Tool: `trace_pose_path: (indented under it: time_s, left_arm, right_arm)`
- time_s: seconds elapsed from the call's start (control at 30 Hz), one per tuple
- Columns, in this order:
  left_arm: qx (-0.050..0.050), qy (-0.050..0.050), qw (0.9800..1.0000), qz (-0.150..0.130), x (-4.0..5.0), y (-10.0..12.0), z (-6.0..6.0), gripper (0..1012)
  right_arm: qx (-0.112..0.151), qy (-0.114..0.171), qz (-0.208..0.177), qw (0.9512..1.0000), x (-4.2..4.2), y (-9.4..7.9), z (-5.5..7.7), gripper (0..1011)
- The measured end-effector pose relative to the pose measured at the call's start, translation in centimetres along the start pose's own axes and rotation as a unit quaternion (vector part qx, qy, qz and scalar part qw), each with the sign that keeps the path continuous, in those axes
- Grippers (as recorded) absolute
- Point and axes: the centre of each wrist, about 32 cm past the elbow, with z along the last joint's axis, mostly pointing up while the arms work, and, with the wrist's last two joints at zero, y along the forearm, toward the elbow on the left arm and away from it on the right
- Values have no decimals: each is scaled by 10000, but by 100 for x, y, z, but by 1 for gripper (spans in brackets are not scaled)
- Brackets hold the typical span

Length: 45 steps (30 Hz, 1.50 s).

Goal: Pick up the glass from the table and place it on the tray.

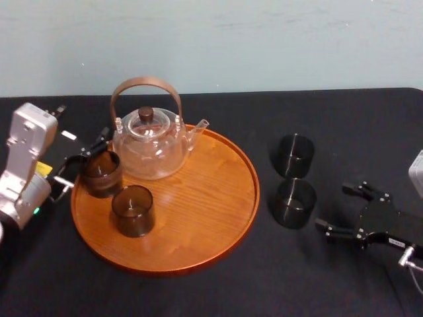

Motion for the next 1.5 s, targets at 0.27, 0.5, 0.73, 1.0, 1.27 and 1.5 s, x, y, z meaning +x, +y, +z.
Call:
trace_pose_path:
  time_s: [0.27, 0.5, 0.73, 1.0, 1.27, 1.5]
  left_arm:
    - [0, 0, 10000, 0, 0, 0, 0, 1001]
    - [0, 0, 10000, 0, 0, 0, 0, 1001]
    - [0, 0, 10000, 0, 0, 0, 0, 1001]
    - [0, 0, 10000, 0, 0, 0, 0, 1001]
    - [0, 0, 10000, 0, 0, 0, 0, 1001]
    - [0, 0, 10000, 0, 0, 0, 0, 1001]
  right_arm:
    - [-6, 91, 11, 10000, 1, 96, -9, 1002]
    - [-69, 268, -14, 9996, 19, 207, -20, 1002]
    - [-133, 420, -28, 9990, 26, 289, -21, 1002]
    - [-170, 468, 13, 9988, 38, 364, -20, 1002]
    - [-222, 465, 6, 9987, 74, 470, -15, 1002]
    - [-251, 435, 4, 9987, 104, 586, -7, 1002]
